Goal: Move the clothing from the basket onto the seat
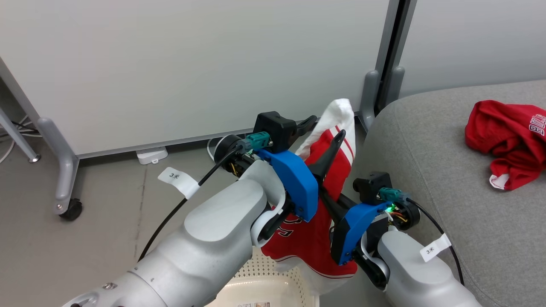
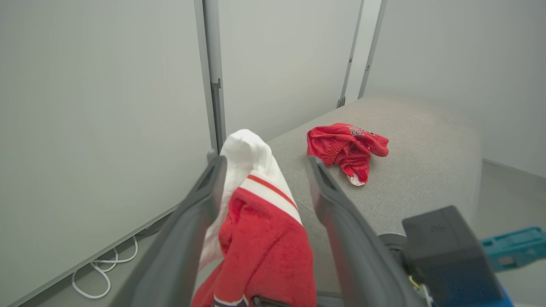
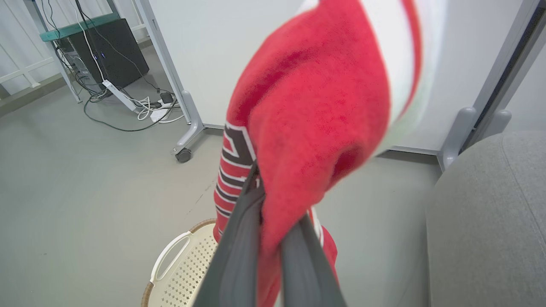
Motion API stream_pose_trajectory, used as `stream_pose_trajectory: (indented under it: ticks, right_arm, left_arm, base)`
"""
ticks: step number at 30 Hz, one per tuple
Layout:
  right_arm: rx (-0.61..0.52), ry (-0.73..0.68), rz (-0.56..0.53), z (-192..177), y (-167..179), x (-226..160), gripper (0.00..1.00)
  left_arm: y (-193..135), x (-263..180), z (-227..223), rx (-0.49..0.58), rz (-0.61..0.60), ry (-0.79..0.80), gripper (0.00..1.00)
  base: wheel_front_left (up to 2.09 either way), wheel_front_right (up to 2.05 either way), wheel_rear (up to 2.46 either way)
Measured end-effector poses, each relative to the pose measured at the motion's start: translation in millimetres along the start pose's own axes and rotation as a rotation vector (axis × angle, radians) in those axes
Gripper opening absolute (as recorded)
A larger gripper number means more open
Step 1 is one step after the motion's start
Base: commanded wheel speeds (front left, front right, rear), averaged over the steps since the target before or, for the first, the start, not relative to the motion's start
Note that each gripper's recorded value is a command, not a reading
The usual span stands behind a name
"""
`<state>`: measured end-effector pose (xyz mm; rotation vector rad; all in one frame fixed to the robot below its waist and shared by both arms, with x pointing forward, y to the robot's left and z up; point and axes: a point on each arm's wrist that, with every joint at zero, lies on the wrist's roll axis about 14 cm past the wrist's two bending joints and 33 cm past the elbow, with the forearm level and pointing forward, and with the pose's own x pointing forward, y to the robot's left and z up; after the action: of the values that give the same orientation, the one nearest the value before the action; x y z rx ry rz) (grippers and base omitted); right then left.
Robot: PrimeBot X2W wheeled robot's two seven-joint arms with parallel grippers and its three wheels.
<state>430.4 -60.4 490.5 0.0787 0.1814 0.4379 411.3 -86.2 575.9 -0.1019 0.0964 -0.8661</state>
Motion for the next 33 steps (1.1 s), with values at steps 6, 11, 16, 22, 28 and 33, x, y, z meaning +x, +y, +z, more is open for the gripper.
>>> stream_pose_trajectory:
  ticks: [6,11,16,22,28,33]
  right_arm:
    - [-0.003,-0.006,0.001,2,0,1,0.00]
    - [0.010,-0.027,-0.016,9,-6,2,0.00]
    - [0.014,-0.052,-0.035,17,-13,5,0.00]
    - [0.025,-0.081,-0.051,24,-18,8,0.00]
    - [0.038,-0.102,-0.062,26,-21,6,0.00]
    - [0.042,-0.107,-0.073,23,-24,1,0.00]
  left_arm:
    - [4,-1,3,0.012,0.014,-0.027,1.00]
    - [22,-12,-3,0.027,0.060,-0.061,1.00]
    - [47,-32,-17,0.012,0.138,-0.067,1.00]
    - [63,-66,-23,-0.016,0.192,-0.130,1.00]
    - [72,-99,-46,-0.037,0.256,-0.133,1.00]
    - [73,-119,-64,-0.038,0.293,-0.116,1.00]
  base:
    - [0.00,0.00,0.00]
    - [0.00,0.00,0.00]
    - [0.00,0.00,0.00]
    - [0.00,0.00,0.00]
    - [0.00,0.00,0.00]
    - [0.00,0.00,0.00]
